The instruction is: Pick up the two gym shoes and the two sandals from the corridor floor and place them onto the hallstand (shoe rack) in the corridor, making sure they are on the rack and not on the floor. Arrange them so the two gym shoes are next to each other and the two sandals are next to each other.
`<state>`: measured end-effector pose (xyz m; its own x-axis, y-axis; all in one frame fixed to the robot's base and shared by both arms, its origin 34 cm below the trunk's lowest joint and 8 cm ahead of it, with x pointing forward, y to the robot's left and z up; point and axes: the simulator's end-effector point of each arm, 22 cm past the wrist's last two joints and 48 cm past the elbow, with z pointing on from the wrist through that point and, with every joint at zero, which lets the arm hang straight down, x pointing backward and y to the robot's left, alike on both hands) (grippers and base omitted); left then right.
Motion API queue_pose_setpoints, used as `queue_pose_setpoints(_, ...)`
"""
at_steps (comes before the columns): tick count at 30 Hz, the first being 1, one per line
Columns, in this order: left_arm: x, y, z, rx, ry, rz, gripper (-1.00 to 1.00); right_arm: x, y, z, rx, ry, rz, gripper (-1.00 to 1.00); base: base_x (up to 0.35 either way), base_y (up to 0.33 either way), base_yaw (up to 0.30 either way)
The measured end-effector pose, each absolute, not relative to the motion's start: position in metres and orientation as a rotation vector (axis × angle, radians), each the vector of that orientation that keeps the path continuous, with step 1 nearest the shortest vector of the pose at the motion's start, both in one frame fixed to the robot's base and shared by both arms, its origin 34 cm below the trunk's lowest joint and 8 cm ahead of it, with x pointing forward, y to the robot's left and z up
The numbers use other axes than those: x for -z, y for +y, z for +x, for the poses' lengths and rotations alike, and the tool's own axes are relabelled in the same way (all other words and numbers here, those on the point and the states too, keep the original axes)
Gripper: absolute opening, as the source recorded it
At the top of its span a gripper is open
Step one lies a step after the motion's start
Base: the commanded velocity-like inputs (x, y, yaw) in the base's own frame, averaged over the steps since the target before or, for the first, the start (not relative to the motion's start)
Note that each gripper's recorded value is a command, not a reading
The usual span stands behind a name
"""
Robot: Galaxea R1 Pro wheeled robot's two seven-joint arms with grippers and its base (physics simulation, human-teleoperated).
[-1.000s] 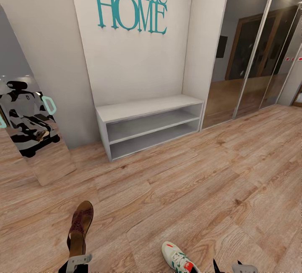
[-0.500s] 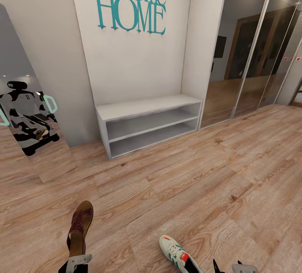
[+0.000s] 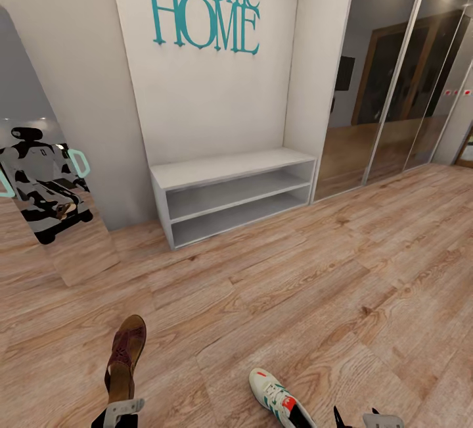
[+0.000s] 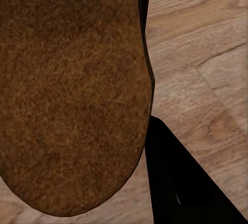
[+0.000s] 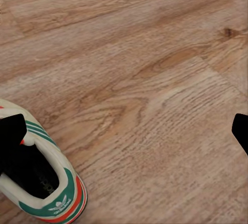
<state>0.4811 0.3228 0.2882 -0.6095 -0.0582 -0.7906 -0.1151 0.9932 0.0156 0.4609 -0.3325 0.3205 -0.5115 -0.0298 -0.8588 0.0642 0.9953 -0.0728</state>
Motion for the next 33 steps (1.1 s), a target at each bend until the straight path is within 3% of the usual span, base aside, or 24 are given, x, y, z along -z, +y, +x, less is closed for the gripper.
queue_pose_setpoints(7, -0.289, 0.323, 0.482, -0.08, 2.226, -0.114, -1.0, -0.321, -0.332, 0.461, 0.114, 2.104, 0.025, 1.0, 0.0, 0.0, 0.0)
queue_pose_setpoints(12, -0.329, 0.31, 0.571, -0.034, 2.224, -0.089, -1.0, -0.379, -0.318, 0.529, 0.12, 2.1, -0.091, 1.0, 0.0, 0.0, 0.0)
queue_pose_setpoints(18, -0.35, 0.297, 0.608, 0.048, 2.241, -0.042, -1.0, -0.402, -0.308, 0.555, 0.127, 2.158, -0.194, 1.0, 0.0, 0.0, 0.0)
queue_pose_setpoints(26, -0.381, 0.261, 0.631, 0.234, 2.17, 0.073, -1.0, -0.408, -0.262, 0.553, -0.082, 2.178, -0.378, 1.0, 0.0, 0.0, 0.0)
queue_pose_setpoints(33, -0.397, 0.248, 0.639, 0.288, 2.13, 0.119, -1.0, -0.405, -0.257, 0.55, -0.093, 2.186, -0.44, 1.0, 0.0, 0.0, 0.0)
